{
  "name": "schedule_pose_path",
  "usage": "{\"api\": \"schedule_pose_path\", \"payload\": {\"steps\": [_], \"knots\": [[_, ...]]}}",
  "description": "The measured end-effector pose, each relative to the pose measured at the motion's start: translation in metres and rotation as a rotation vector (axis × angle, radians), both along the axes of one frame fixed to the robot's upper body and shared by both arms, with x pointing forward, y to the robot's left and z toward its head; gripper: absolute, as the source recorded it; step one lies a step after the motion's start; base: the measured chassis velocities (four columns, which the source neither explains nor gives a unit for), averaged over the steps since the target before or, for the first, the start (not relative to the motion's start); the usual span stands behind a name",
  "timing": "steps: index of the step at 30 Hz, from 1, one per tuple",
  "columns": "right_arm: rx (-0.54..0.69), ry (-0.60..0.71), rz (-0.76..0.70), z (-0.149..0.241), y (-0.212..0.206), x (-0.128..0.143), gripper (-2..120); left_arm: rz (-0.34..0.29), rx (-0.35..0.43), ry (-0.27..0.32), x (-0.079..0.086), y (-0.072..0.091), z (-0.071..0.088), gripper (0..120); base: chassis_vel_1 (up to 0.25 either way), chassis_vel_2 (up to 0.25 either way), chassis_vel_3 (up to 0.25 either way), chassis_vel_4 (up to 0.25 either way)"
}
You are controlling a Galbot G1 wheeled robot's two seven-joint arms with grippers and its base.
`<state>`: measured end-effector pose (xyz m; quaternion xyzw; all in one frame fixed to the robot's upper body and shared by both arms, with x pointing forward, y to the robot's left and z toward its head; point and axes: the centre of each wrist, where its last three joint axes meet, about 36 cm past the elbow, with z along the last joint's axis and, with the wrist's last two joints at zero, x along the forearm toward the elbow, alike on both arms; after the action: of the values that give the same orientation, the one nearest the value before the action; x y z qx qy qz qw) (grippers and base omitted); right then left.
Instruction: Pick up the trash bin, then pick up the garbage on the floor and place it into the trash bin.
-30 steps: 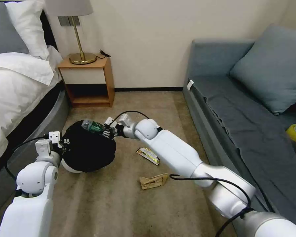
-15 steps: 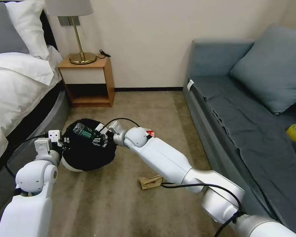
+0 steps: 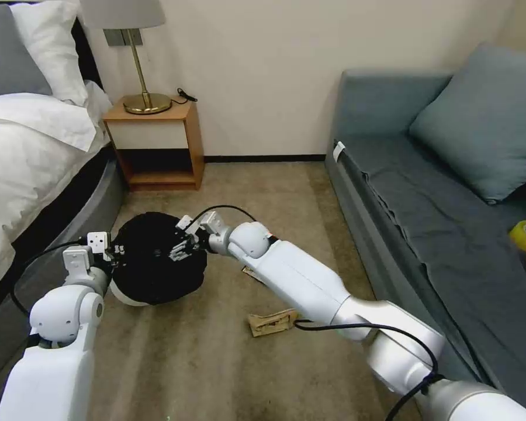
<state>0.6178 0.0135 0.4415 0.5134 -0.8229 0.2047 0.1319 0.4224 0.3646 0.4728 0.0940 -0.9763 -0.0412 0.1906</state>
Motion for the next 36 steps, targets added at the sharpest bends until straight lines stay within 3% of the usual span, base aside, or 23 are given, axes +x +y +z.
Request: {"api": "schedule_pose_path", "payload": {"steps": [2,5,6,10,19,29,36], "knots": [[-0.008,-0.004,0.000,0.000,-0.004,0.001,100,0.001,0.001,0.000,0.000,0.001,0.000,4,0.000,0.000,0.000,0.000],[-0.126,-0.041,0.011,-0.014,-0.055,0.007,100,0.014,0.007,-0.002,0.000,0.007,0.000,4,0.000,0.000,0.000,0.000],[-0.126,-0.041,0.011,-0.014,-0.055,0.007,100,0.014,0.007,-0.002,0.000,0.007,0.000,4,0.000,0.000,0.000,0.000],[-0.211,-0.015,0.009,-0.053,-0.095,-0.004,100,0.020,0.006,0.000,0.001,0.007,-0.003,4,0.000,0.000,0.000,0.000],[-0.295,0.090,0.012,-0.139,-0.134,-0.055,100,0.018,-0.008,0.000,0.002,-0.002,-0.008,4,0.000,0.000,0.000,0.000],[-0.444,0.102,0.047,-0.186,-0.170,-0.077,100,0.020,-0.009,0.004,0.001,-0.005,-0.012,4,0.000,0.000,0.000,0.000],[-0.481,0.109,0.055,-0.200,-0.181,-0.083,100,0.017,-0.005,0.005,0.001,-0.005,-0.012,4,0.000,0.000,0.000,0.000]]}}
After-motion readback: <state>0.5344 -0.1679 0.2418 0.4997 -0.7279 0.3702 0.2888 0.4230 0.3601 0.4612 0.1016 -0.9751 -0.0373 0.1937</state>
